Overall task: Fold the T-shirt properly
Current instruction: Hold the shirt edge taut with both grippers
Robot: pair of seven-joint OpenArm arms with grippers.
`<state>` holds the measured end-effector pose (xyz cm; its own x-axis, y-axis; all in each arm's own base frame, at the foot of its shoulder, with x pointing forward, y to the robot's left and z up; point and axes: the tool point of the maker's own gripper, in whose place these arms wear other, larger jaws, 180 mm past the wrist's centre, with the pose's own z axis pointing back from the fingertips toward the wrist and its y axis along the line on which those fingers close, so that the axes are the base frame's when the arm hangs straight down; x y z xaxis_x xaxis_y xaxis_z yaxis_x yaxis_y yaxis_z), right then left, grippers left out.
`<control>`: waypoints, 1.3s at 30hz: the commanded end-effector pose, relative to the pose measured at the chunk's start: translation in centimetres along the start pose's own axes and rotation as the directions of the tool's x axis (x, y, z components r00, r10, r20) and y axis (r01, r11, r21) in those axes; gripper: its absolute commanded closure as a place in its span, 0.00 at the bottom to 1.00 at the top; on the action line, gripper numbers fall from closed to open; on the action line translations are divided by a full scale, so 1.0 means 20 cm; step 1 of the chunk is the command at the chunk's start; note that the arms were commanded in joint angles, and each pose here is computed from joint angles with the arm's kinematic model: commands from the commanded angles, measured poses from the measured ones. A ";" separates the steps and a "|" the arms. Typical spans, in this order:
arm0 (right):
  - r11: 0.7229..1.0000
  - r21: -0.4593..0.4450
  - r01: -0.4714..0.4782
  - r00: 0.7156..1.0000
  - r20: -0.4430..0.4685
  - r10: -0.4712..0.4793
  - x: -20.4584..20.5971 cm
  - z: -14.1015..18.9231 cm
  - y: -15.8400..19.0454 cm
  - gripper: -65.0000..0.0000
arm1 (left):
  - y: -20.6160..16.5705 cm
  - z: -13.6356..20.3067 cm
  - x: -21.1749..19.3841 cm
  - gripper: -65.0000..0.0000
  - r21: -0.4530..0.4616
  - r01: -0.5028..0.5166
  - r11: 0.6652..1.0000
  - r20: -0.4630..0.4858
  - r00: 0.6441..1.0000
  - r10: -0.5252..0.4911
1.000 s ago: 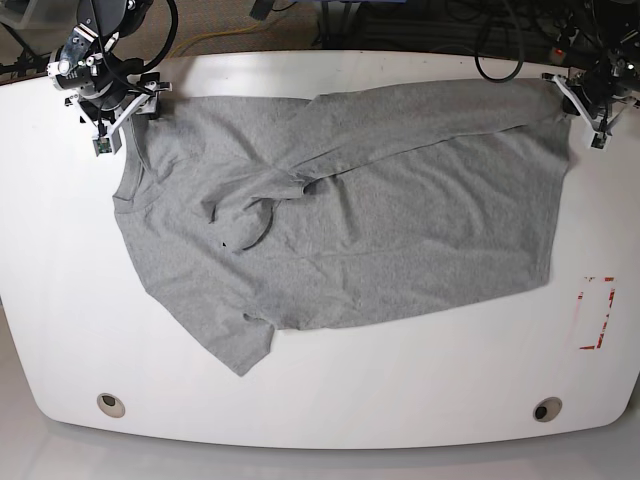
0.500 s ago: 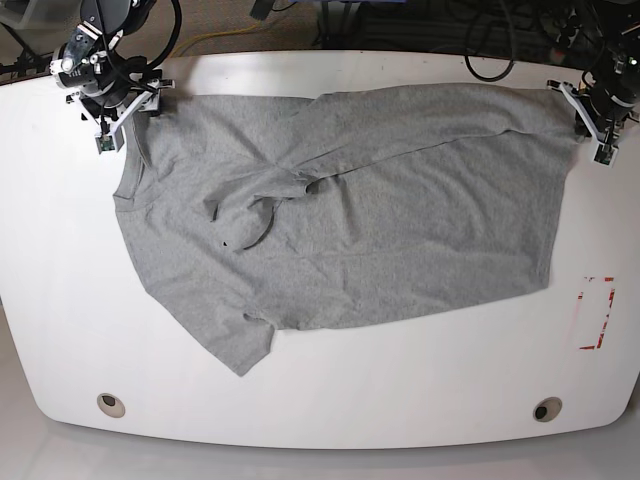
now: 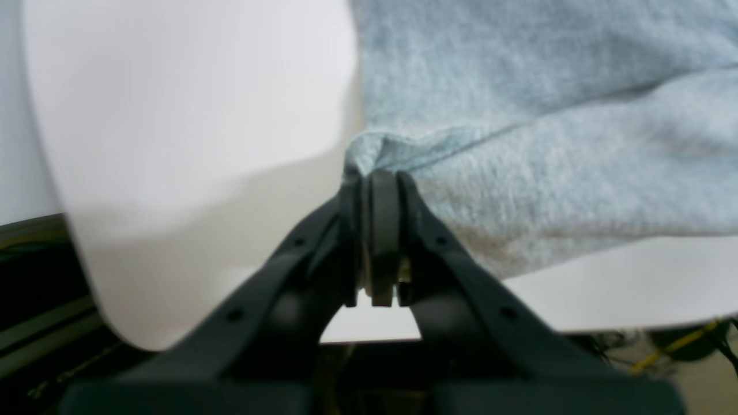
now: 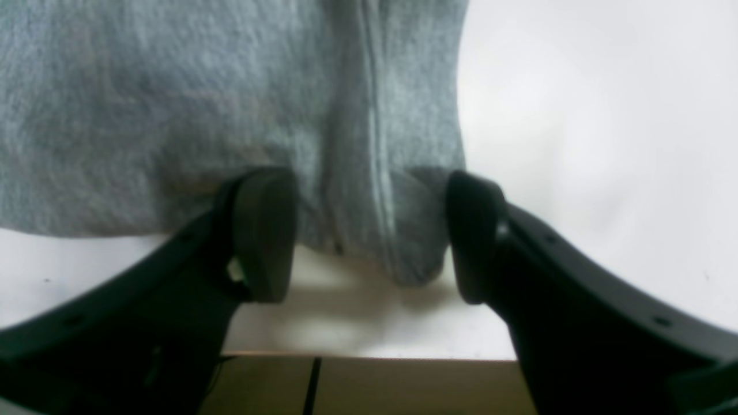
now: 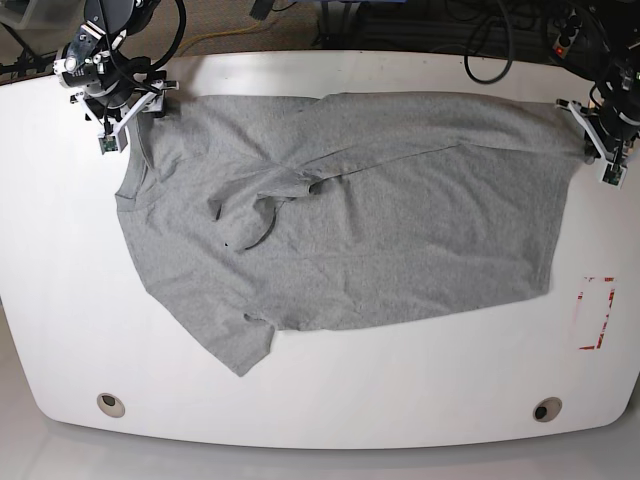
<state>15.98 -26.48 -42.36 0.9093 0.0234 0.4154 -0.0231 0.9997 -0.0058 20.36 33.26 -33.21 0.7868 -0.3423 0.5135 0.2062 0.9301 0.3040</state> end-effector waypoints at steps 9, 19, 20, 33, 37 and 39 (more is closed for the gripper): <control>1.000 -0.012 -0.012 1.000 0.013 0.012 0.03 0.02 -0.02 0.39 | 0.04 -0.09 0.23 1.00 -0.014 -0.016 1.000 0.104 0.994 0.017; 1.000 -0.016 -0.008 1.000 0.026 0.008 0.05 0.02 -0.02 0.39 | 0.12 -0.29 0.23 1.00 0.006 -0.049 0.999 0.021 0.999 0.049; 1.000 -0.016 -0.008 1.000 0.026 0.008 0.05 0.02 -0.02 0.39 | 0.12 -0.31 0.23 1.00 0.002 -0.056 0.998 0.025 0.998 0.056; 1.000 -0.018 -0.008 1.000 0.026 0.009 0.05 0.02 -0.03 0.39 | 0.02 -0.51 0.17 0.99 -0.099 -0.092 0.991 0.016 0.995 0.094; 0.999 -0.045 -0.029 0.998 0.054 0.031 0.10 0.07 -0.04 0.39 | 0.02 -0.52 0.16 0.97 -0.105 -0.095 0.990 0.013 0.995 0.097; 0.997 -0.067 -0.047 0.995 0.082 0.052 0.14 0.11 -0.05 0.39 | 0.03 -0.51 0.17 0.86 -0.101 -0.091 0.991 0.016 0.996 0.093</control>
<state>16.46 -26.80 -41.14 0.9009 0.0462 0.4315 -0.0309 0.9986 -0.0425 28.49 33.20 -40.76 0.8055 -0.2401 0.5417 0.1942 0.9707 0.1415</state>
